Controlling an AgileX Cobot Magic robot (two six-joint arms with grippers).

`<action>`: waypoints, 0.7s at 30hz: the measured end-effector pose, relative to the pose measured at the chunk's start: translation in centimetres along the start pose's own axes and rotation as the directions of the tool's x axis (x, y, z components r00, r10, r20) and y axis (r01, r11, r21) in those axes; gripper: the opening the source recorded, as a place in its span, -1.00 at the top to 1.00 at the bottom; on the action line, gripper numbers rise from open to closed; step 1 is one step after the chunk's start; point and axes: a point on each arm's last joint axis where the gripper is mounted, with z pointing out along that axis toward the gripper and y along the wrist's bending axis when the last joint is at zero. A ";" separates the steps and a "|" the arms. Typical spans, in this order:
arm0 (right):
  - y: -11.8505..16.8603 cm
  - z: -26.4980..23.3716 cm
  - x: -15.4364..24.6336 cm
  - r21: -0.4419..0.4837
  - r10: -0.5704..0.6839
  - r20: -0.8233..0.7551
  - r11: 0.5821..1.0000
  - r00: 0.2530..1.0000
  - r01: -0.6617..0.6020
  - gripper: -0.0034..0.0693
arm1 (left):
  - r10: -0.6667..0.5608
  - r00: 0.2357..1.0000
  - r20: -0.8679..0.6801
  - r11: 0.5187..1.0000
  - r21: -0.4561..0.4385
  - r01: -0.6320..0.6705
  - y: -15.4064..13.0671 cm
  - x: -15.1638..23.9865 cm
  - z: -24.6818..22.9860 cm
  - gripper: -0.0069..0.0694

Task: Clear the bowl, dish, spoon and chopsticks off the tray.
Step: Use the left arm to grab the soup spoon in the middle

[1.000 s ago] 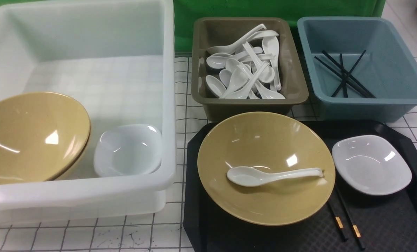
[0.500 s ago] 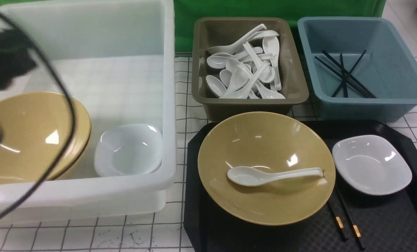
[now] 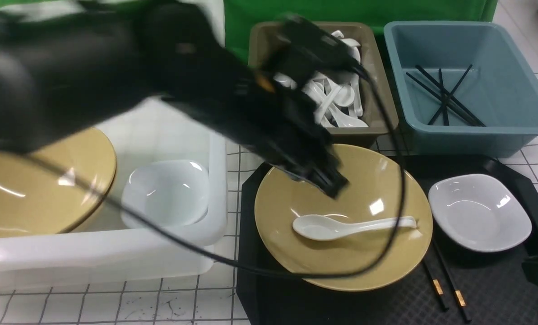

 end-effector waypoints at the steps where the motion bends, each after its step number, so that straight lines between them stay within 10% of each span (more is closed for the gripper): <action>1: -0.1 0.0 -0.2 0.009 -0.002 0.022 1.000 1.000 0.001 0.80 | 0.058 0.998 -0.038 0.997 0.044 -0.057 0.0 -0.3 1.7 0.77; 12: -0.1 0.0 -0.4 0.012 0.013 0.049 1.000 0.999 -0.014 0.80 | 0.334 0.929 -0.161 0.935 0.180 -0.305 1.2 0.8 10.7 -0.22; 21: -0.1 0.0 -0.6 0.012 0.025 0.066 1.000 0.998 -0.026 0.80 | 0.426 0.892 -0.153 0.895 0.220 -0.389 1.6 2.2 14.3 0.04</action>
